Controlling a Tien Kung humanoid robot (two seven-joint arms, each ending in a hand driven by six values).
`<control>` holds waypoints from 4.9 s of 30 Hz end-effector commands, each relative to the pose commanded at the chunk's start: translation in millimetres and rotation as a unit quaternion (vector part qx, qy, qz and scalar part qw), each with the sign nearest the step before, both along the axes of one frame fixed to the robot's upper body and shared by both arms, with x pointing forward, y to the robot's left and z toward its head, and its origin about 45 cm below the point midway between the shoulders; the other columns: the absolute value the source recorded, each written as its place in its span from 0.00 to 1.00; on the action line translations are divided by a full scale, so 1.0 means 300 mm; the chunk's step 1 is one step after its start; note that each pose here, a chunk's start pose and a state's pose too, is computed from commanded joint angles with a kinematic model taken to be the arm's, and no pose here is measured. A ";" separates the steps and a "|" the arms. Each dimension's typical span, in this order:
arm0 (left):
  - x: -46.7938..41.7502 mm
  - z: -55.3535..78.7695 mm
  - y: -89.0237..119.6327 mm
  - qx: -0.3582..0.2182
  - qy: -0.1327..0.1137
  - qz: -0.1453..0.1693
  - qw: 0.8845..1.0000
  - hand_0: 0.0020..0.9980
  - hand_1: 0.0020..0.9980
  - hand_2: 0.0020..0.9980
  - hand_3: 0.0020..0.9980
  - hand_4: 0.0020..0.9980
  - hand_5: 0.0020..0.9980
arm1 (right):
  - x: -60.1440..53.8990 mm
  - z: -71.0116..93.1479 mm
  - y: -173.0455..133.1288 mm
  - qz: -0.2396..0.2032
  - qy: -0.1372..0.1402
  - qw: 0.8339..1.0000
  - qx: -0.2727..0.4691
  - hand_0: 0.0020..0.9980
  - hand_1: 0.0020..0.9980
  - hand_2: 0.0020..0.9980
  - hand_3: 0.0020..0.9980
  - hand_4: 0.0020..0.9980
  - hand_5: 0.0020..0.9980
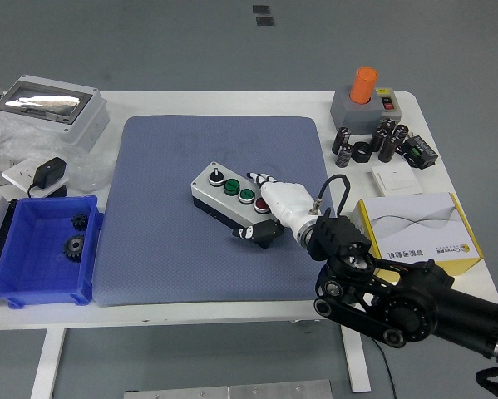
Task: Pick up the button,place it on the desk,press the button,press the button
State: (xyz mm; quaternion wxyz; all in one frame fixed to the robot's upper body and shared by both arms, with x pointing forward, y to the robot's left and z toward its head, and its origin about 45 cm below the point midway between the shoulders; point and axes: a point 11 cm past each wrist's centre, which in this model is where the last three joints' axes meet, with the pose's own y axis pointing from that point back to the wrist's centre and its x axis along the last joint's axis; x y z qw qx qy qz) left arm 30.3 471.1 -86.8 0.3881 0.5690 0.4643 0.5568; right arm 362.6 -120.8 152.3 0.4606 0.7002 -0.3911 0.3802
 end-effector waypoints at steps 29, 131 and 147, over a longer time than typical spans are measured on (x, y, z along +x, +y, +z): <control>0.004 -0.005 -0.001 0.000 -0.014 -0.008 1.000 0.80 0.78 0.74 0.87 0.96 0.79 | 0.015 -0.004 -0.019 -0.005 -0.022 0.999 -0.034 0.08 0.26 0.31 0.43 0.40 0.11; 0.006 -0.004 -0.005 -0.004 -0.008 -0.006 1.000 0.80 0.78 0.75 0.87 0.97 0.80 | -0.010 0.015 0.077 0.216 -0.065 0.973 -0.060 0.79 0.81 0.87 0.90 0.84 0.28; 0.000 -0.005 -0.010 -0.011 -0.002 -0.006 1.000 0.81 0.79 0.75 0.87 0.98 0.80 | -0.006 0.013 0.060 0.201 -0.053 0.976 -0.065 0.81 0.83 0.89 0.94 0.87 0.31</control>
